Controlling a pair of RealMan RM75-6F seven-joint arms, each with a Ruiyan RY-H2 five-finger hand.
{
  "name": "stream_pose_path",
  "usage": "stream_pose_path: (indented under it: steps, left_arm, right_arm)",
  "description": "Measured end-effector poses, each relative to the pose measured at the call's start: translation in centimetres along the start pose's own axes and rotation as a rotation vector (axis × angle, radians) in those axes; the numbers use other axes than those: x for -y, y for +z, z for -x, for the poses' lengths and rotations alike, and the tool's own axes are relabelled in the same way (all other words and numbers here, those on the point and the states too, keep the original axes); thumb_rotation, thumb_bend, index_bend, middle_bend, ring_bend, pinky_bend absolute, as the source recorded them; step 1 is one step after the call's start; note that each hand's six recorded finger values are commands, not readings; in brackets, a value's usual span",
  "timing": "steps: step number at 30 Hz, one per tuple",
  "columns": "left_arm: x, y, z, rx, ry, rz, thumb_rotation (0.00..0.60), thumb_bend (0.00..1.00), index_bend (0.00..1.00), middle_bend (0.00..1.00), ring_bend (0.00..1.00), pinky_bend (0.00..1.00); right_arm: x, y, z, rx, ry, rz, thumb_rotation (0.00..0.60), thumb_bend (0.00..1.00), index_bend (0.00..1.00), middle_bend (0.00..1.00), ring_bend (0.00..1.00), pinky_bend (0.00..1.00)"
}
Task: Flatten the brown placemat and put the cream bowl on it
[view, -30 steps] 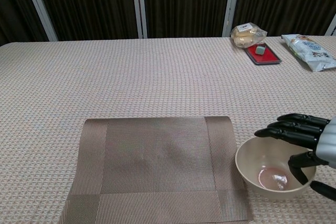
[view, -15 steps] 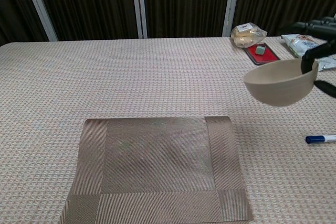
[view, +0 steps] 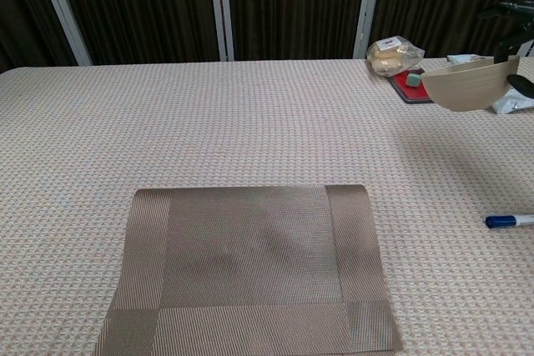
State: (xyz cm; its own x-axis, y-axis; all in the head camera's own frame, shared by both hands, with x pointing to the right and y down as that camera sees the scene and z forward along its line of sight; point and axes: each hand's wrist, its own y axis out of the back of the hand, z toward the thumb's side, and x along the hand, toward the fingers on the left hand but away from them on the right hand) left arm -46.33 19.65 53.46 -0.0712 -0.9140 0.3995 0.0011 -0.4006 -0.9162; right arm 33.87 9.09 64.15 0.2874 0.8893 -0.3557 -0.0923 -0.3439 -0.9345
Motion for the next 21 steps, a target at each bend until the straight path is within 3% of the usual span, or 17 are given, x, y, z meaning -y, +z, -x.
stream_pose_path:
  steps: [7, 13, 14, 15, 17, 18, 19, 21]
  left_arm:
    - [0.1, -0.1, 0.0, -0.002, -0.003, -0.002, 0.6, 0.0, 0.0, 0.0, 0.0, 0.0]
    - [0.2, 0.1, 0.3, 0.002, -0.006, 0.0, 0.6, 0.0, 0.0, 0.0, 0.0, 0.0]
    - [0.2, 0.2, 0.3, 0.002, -0.006, -0.001, 0.6, 0.0, 0.0, 0.0, 0.0, 0.0]
    - [0.2, 0.2, 0.3, 0.003, -0.008, -0.003, 0.6, 0.0, 0.0, 0.0, 0.0, 0.0]
    - [0.3, 0.3, 0.4, 0.005, -0.011, -0.004, 0.6, 0.0, 0.0, 0.0, 0.0, 0.0]
    - [0.3, 0.4, 0.4, 0.006, -0.012, -0.003, 0.6, 0.0, 0.0, 0.0, 0.0, 0.0]
    - [0.4, 0.4, 0.4, 0.007, -0.013, -0.002, 0.6, 0.0, 0.0, 0.0, 0.0, 0.0]
    - [0.4, 0.5, 0.4, 0.009, -0.014, -0.003, 0.6, 0.0, 0.0, 0.0, 0.0, 0.0]
  right_arm:
    - [1.7, -1.3, 1.1, 0.065, 0.028, -0.045, 0.6, 0.44, 0.71, 0.0, 0.0, 0.0]
    - [3.7, -2.9, 1.1, 0.122, 0.071, -0.061, 0.6, 0.44, 0.88, 0.0, 0.0, 0.0]
    - [4.0, -3.1, 1.0, 0.128, 0.076, -0.062, 0.6, 0.43, 0.84, 0.0, 0.0, 0.0]
    - [4.4, -3.4, 0.9, 0.134, 0.085, -0.062, 0.6, 0.42, 0.72, 0.0, 0.0, 0.0]
    - [5.0, -3.7, 0.6, 0.134, 0.099, -0.066, 0.6, 0.35, 0.2, 0.0, 0.0, 0.0]
    - [5.3, -3.8, 0.3, 0.13, 0.109, -0.072, 0.6, 0.3, 0.06, 0.0, 0.0, 0.0]
    - [5.5, -3.8, 0.2, 0.128, 0.118, -0.074, 0.6, 0.2, 0.0, 0.0, 0.0, 0.0]
    - [5.9, -4.0, -0.2, 0.129, 0.133, -0.074, 0.6, 0.04, 0.0, 0.0, 0.0, 0.0]
